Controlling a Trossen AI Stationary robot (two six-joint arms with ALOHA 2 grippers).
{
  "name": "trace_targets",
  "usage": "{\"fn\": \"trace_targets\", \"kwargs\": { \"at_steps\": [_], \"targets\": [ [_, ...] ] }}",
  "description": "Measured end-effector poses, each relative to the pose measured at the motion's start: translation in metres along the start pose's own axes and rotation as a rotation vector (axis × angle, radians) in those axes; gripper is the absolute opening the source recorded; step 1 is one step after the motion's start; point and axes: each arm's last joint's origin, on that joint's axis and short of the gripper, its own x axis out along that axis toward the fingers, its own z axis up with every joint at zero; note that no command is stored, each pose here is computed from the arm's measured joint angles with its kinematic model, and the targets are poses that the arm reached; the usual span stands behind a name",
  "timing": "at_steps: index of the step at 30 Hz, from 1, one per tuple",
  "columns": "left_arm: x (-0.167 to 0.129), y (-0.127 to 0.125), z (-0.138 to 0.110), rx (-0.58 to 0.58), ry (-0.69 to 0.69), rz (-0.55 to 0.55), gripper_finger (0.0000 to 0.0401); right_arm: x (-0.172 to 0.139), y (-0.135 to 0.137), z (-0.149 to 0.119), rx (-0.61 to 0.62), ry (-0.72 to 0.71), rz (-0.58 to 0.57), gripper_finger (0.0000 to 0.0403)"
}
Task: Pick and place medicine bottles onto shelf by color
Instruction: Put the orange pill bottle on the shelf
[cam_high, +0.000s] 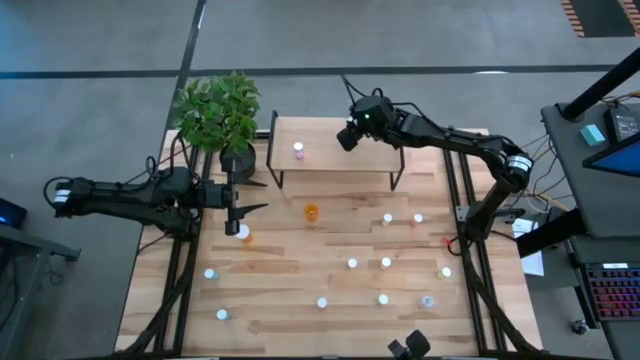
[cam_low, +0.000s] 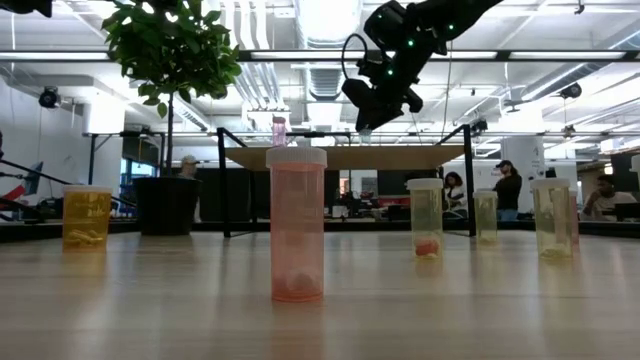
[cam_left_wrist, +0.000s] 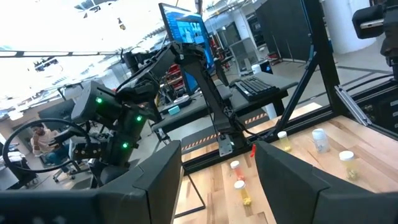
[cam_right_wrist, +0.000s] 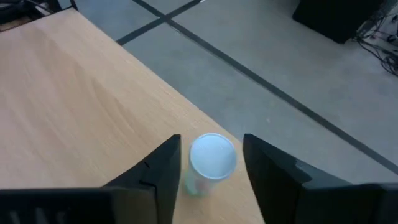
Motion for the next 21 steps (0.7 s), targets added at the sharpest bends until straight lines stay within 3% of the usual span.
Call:
{"fn": "trace_targets", "kwargs": {
  "at_steps": [8,15,21],
  "targets": [
    [0.000,0.000,0.000,0.000,0.000,0.000,0.0190,-0.013,-0.004,0.007,0.002,-0.017,0.002,0.0220],
    [0.004,-0.002,-0.003,-0.062,0.019,-0.009,0.0190,-0.066,0.004,0.020,-0.022,-0.088,0.068,0.0230],
    [0.014,-0.006,-0.013,-0.217,0.086,-0.029,0.0190,-0.115,0.038,-0.005,-0.138,-0.132,0.214,0.0230]
  ]
}}
